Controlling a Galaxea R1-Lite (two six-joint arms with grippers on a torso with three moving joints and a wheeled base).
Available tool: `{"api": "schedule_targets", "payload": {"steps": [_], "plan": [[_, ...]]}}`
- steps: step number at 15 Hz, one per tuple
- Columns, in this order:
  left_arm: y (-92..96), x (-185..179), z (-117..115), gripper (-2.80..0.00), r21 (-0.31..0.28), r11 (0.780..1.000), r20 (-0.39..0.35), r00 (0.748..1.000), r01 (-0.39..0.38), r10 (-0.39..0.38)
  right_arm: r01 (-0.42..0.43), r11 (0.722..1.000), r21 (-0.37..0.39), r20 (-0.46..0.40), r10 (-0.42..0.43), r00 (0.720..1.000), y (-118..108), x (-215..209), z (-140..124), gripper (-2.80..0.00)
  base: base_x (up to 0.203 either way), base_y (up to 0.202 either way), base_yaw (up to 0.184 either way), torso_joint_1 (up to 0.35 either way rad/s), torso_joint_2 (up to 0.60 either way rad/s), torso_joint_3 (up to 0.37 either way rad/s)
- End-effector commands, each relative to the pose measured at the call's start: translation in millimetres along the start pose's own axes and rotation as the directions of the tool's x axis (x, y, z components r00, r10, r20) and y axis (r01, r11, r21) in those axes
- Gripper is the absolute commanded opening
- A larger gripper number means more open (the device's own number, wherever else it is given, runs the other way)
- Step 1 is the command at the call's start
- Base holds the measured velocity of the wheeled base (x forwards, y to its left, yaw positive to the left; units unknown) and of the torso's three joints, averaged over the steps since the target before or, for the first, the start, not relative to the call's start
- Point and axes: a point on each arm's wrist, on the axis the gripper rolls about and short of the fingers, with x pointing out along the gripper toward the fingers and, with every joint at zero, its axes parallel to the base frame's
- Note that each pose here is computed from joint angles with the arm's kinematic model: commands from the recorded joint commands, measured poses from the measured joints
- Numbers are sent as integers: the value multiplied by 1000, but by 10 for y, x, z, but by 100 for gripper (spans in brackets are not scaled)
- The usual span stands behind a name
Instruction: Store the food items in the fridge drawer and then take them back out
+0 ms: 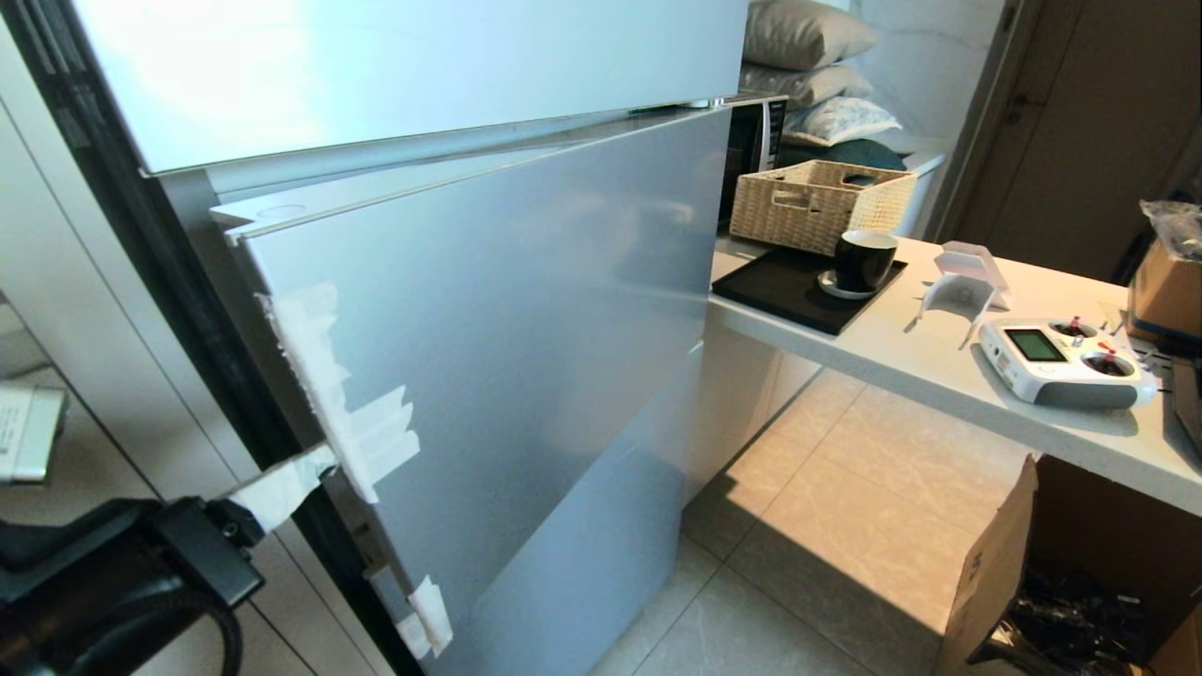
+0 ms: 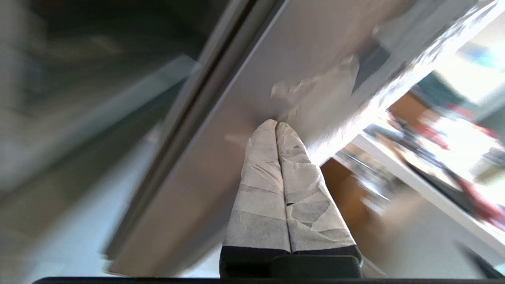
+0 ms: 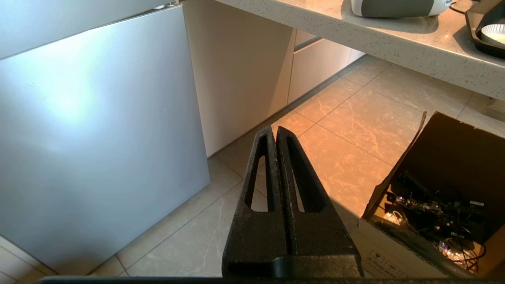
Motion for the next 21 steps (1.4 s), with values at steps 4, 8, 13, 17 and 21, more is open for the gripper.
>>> {"api": "schedule_targets", "payload": {"steps": [4, 8, 13, 17, 21], "plan": [[-131, -488, -21, -280, -187, 944, -45, 958, 270, -283, -1, 1000, 0, -1, 1, 1000, 0, 1, 1, -280, 0, 0, 0, 0, 0, 0], [-116, -401, 41, -280, -82, 989, -38, 992, 120, -124, -1, 1000, 0, -1, 1, 1000, 0, 1, 1, -280, 0, 0, 0, 0, 0, 0], [-21, -501, 13, -280, 268, 934, 35, 971, -236, 236, -1, 1000, 0, -1, 1, 1000, 0, 1, 1, -280, 0, 0, 0, 0, 0, 0], [-29, -921, 57, -280, 327, 874, 195, 931, -359, 309, -1, 1000, 0, -1, 1, 1000, 0, 1, 1, -280, 0, 0, 0, 0, 0, 0], [85, -1358, -201, -280, 355, 695, 350, 779, -625, 521, -1, 1000, 0, -1, 1, 1000, 0, 1, 1, -280, 0, 0, 0, 0, 0, 0]]}}
